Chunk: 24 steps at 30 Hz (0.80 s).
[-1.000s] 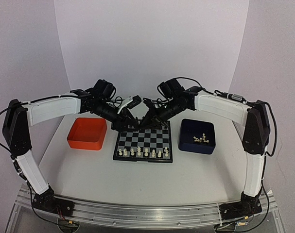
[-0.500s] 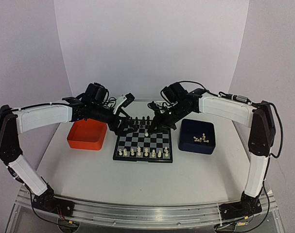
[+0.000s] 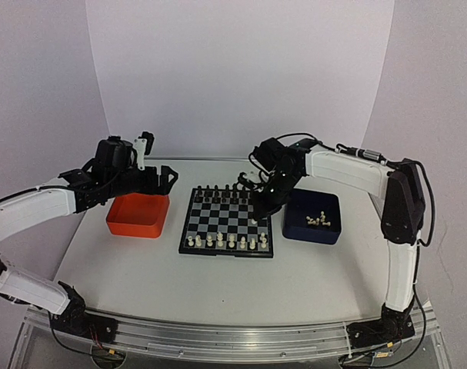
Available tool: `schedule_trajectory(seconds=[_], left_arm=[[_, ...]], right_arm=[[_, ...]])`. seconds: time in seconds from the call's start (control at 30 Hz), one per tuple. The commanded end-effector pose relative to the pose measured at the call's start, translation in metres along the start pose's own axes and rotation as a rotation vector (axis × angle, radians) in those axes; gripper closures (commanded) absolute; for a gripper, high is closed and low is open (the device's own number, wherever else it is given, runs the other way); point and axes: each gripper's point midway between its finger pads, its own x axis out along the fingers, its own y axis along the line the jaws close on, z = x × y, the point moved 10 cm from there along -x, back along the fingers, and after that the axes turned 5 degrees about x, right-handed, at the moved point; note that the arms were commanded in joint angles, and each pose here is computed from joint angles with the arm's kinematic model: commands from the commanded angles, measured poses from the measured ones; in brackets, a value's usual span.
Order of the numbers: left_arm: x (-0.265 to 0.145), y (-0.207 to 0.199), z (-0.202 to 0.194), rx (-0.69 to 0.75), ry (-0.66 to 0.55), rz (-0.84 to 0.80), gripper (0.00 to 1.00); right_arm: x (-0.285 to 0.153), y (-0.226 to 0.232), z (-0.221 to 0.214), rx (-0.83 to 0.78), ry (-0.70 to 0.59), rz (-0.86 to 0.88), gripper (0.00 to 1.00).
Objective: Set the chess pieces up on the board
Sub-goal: Place the chess piece on the chessboard.
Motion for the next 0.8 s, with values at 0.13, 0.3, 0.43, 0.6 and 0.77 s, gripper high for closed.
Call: schedule_trajectory(seconds=[0.13,0.3,0.43,0.6,0.77], left_arm=[[-0.035,0.012,0.015,-0.131,-0.121,0.066,0.00],[-0.038,0.013,0.014,-0.135,-0.104,0.077,0.00],[-0.038,0.013,0.011,-0.136,-0.098,0.081,0.00],[-0.038,0.013,0.011,-0.131,-0.094,0.082,0.00],[-0.039,0.014,0.010,-0.129,-0.093,0.084,0.00]], right_arm=[[0.017,0.002,0.008,-0.092,0.058,-0.004,1.00],[0.032,0.006,0.004,-0.143,0.128,-0.033,1.00],[0.042,0.009,0.003,-0.183,0.161,-0.094,1.00],[0.047,0.009,0.003,-0.191,0.179,-0.115,1.00],[0.055,0.009,0.003,-0.194,0.195,-0.122,1.00]])
